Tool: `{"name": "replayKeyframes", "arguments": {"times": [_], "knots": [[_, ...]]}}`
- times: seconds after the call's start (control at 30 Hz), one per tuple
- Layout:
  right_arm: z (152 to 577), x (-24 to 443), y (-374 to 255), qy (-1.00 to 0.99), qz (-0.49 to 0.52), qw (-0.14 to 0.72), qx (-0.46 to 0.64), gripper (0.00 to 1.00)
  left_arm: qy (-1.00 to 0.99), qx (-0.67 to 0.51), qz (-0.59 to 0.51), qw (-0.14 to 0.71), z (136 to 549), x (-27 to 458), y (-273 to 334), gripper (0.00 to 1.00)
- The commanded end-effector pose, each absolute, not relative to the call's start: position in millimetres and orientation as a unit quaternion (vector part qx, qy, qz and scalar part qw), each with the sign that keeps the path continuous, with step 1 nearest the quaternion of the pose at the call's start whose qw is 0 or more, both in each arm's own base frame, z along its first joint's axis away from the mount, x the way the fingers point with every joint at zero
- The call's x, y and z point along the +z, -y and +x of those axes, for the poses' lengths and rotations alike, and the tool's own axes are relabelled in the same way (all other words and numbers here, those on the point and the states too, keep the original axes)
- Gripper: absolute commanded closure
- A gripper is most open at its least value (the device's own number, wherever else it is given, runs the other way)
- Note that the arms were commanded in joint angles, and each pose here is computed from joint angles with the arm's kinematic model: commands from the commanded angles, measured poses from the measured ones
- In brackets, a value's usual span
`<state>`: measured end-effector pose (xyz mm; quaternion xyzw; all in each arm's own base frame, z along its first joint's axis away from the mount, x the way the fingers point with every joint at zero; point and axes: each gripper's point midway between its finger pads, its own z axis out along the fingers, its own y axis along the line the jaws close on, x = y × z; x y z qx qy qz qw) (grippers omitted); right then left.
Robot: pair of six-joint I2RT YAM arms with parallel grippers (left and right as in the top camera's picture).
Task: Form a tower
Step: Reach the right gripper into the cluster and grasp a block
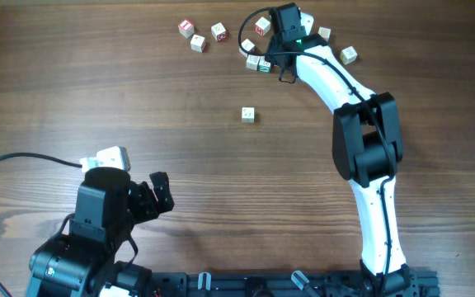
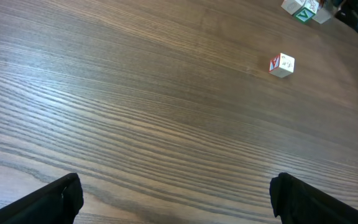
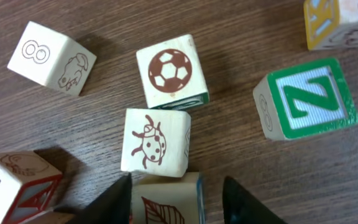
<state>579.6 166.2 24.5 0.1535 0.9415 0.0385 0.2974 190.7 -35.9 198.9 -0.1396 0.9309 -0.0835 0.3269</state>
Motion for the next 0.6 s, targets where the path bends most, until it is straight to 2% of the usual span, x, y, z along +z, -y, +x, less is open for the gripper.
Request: {"name": "replayKeyframes", "arguments": {"times": [0.0,0.13,0.2,0.3,0.43,0.57], "knots": [[585,18,-166,-0.942,0.154,0.297,0.040,0.53,-0.930,-0.079,-0.142,0.330,191,199,34,0.00],[583,4,-164,-0.946,0.144,0.289,0.029,0.53,-0.930,-0.079,-0.142,0.330,191,199,34,0.00],[580,-4,-166,-0.950,0.141,0.278,0.033,0.62,-0.930,-0.080,-0.142,0.330,191,199,34,0.00],[584,7,-168,-0.947,0.138,0.288,0.040,0.74,-0.930,-0.079,-0.142,0.330,191,199,34,0.00],[575,85,-169,-0.945,0.090,0.311,0.045,0.77,-0.930,-0.079,-0.142,0.330,191,199,34,0.00],[532,162,-184,-0.950,0.037,0.292,0.102,0.79,-0.930,-0.079,-0.142,0.330,191,199,34,0.00]]}}
